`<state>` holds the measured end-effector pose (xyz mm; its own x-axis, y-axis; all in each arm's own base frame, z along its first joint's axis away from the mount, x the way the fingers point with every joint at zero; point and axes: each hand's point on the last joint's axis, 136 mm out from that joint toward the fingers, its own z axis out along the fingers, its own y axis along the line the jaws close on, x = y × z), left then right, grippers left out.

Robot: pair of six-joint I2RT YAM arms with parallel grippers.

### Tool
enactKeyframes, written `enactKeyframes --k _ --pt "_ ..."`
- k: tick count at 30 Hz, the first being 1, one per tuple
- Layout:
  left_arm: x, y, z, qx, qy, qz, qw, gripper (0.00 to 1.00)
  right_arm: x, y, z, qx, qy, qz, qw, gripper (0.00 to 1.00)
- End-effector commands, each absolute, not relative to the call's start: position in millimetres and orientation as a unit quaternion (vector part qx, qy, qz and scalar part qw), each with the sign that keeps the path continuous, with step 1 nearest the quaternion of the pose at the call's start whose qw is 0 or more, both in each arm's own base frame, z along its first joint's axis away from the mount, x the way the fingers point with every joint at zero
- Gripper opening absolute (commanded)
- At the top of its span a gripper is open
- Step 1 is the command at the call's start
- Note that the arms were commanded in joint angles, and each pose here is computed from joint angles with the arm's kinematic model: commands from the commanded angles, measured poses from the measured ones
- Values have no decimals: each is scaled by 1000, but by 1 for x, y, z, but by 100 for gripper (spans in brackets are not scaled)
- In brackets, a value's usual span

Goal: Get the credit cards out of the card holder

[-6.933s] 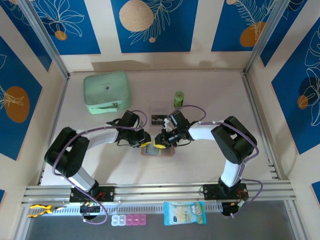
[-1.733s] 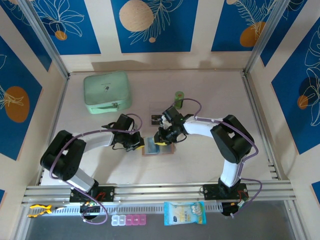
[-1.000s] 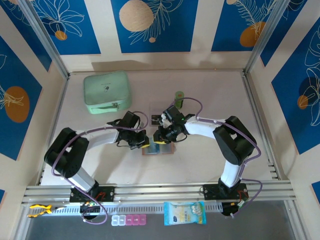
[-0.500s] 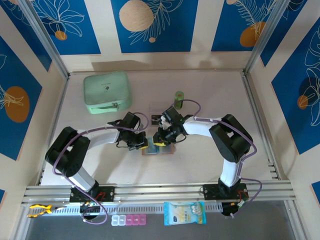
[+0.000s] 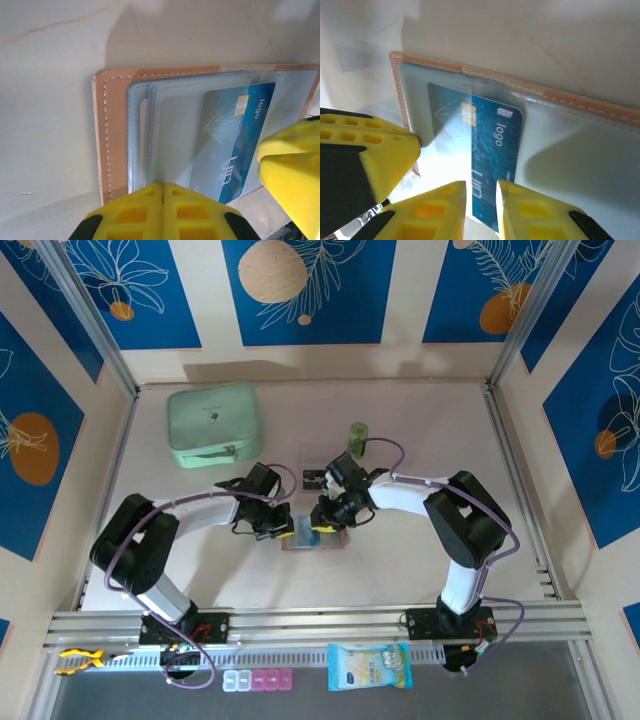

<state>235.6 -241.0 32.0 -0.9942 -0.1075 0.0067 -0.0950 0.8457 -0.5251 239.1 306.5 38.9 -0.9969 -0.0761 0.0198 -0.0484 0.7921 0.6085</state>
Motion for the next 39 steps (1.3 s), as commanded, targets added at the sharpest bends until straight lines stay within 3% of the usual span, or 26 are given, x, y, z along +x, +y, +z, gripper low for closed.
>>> enactKeyframes --k 1,9,39 --pt "242 -246 51 -40 958 -284 28 5 239 307 57 40 -941 -335 10 25" --pt "243 -266 52 -30 948 -317 23 4 237 302 51 26 -942 -334 23 25" --pt "226 -248 13 -45 962 -267 -14 0 233 305 28 8 -934 -354 52 24"
